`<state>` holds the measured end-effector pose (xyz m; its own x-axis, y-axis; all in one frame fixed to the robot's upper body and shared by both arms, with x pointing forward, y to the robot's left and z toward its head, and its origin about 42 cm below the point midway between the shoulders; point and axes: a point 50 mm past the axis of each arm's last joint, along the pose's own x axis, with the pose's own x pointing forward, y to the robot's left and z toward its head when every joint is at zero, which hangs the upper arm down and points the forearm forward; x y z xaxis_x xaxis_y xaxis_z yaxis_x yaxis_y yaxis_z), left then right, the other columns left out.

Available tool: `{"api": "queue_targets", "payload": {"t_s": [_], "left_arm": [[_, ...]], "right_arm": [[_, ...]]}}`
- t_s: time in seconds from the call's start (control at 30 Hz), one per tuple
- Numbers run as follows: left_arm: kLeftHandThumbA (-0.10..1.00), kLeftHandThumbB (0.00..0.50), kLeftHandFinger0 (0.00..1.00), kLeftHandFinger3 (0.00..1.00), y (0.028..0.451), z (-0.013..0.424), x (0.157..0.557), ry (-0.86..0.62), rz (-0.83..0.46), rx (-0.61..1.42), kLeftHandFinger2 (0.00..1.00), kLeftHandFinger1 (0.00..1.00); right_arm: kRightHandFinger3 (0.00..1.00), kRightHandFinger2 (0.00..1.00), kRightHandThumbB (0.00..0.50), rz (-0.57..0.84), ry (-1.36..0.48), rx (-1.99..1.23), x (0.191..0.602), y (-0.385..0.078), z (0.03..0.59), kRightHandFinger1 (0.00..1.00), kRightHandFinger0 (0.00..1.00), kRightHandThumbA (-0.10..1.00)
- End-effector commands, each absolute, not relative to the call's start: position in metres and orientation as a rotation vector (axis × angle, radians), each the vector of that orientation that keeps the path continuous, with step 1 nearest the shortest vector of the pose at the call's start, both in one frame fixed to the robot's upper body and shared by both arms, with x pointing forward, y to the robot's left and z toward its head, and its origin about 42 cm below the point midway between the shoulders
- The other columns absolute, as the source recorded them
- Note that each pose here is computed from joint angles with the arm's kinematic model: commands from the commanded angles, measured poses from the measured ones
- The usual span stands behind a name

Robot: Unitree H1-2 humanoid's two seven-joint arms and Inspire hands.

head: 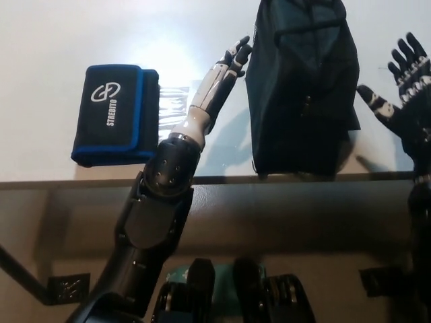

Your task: Use both hands to pick up the lunch bag on the right hand side and smoothly move it near the note book on the left hand side

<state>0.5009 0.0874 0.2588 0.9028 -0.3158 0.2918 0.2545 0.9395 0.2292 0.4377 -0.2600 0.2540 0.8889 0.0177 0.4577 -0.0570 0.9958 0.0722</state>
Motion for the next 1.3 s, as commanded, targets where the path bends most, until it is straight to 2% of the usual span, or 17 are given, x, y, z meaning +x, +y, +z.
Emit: {"api": "queue_targets", "payload": {"t_s": [0.0,0.1,0.17,0.37,0.43,0.47,0.63,0.7,0.8,0.97,1.03,1.07,1.17,1.2,1.27], "left_arm": [[1.00,0.256,1.00,1.00,0.075,0.292,0.508,-0.451,-0.283,0.172,1.00,1.00],[1.00,0.285,1.00,1.00,0.070,0.288,0.511,-0.439,-0.288,0.181,1.00,1.00],[1.00,0.286,1.00,1.00,0.069,0.288,0.512,-0.436,-0.288,0.189,1.00,1.00],[1.00,0.265,1.00,1.00,0.061,0.281,0.515,-0.412,-0.295,0.173,1.00,1.00],[1.00,0.262,1.00,1.00,0.058,0.277,0.516,-0.403,-0.294,0.161,1.00,1.00],[1.00,0.262,1.00,1.00,0.057,0.276,0.515,-0.398,-0.294,0.154,1.00,1.00],[1.00,0.288,1.00,1.00,0.051,0.270,0.517,-0.377,-0.310,0.111,1.00,1.00],[1.00,0.321,1.00,1.00,0.051,0.269,0.517,-0.371,-0.308,0.096,1.00,1.00],[1.00,0.328,1.00,1.00,0.051,0.269,0.516,-0.369,-0.314,0.092,1.00,1.00],[1.00,0.336,1.00,1.00,0.054,0.268,0.513,-0.370,-0.313,0.067,1.00,1.00],[1.00,0.372,1.00,1.00,0.060,0.266,0.509,-0.383,-0.298,0.055,1.00,1.00],[1.00,0.374,1.00,1.00,0.063,0.265,0.508,-0.386,-0.295,0.048,1.00,1.00],[1.00,0.367,1.00,1.00,0.070,0.265,0.505,-0.401,-0.285,0.035,1.00,1.00],[1.00,0.320,1.00,1.00,0.074,0.264,0.502,-0.419,-0.267,0.014,1.00,1.00],[1.00,0.316,1.00,1.00,0.085,0.264,0.496,-0.436,-0.239,0.038,1.00,1.00]], "right_arm": [[1.00,1.00,0.233,0.111,-0.502,0.197,0.464,-0.244,0.283,1.00,1.00,1.00],[1.00,1.00,0.244,0.146,-0.485,0.296,0.483,-0.234,0.286,1.00,1.00,1.00],[1.00,1.00,0.253,0.154,-0.477,0.322,0.489,-0.231,0.285,1.00,1.00,1.00],[1.00,1.00,0.333,0.253,-0.421,0.563,0.507,-0.203,0.277,1.00,1.00,1.00],[1.00,1.00,0.380,0.259,-0.404,0.602,0.508,-0.187,0.276,1.00,1.00,1.00],[1.00,1.00,0.384,0.261,-0.399,0.612,0.508,-0.183,0.275,1.00,1.00,1.00],[1.00,1.00,0.362,0.298,-0.372,0.702,0.506,-0.156,0.264,1.00,1.00,1.00],[1.00,1.00,0.367,0.306,-0.362,0.736,0.505,-0.148,0.262,1.00,1.00,1.00],[1.00,1.00,0.387,0.320,-0.359,0.790,0.505,-0.138,0.260,1.00,1.00,1.00],[1.00,1.00,0.376,0.346,-0.354,0.828,0.503,-0.122,0.255,1.00,1.00,1.00],[1.00,1.00,0.371,0.364,-0.340,0.845,0.501,-0.114,0.252,1.00,1.00,1.00],[1.00,1.00,0.364,0.365,-0.336,0.844,0.500,-0.111,0.252,1.00,1.00,1.00],[1.00,1.00,0.357,0.370,-0.335,0.813,0.499,-0.105,0.251,1.00,1.00,1.00],[1.00,1.00,0.364,0.373,-0.328,0.818,0.498,-0.101,0.251,1.00,1.00,1.00],[1.00,1.00,0.367,0.392,-0.311,0.827,0.498,-0.095,0.252,1.00,1.00,1.00]]}}
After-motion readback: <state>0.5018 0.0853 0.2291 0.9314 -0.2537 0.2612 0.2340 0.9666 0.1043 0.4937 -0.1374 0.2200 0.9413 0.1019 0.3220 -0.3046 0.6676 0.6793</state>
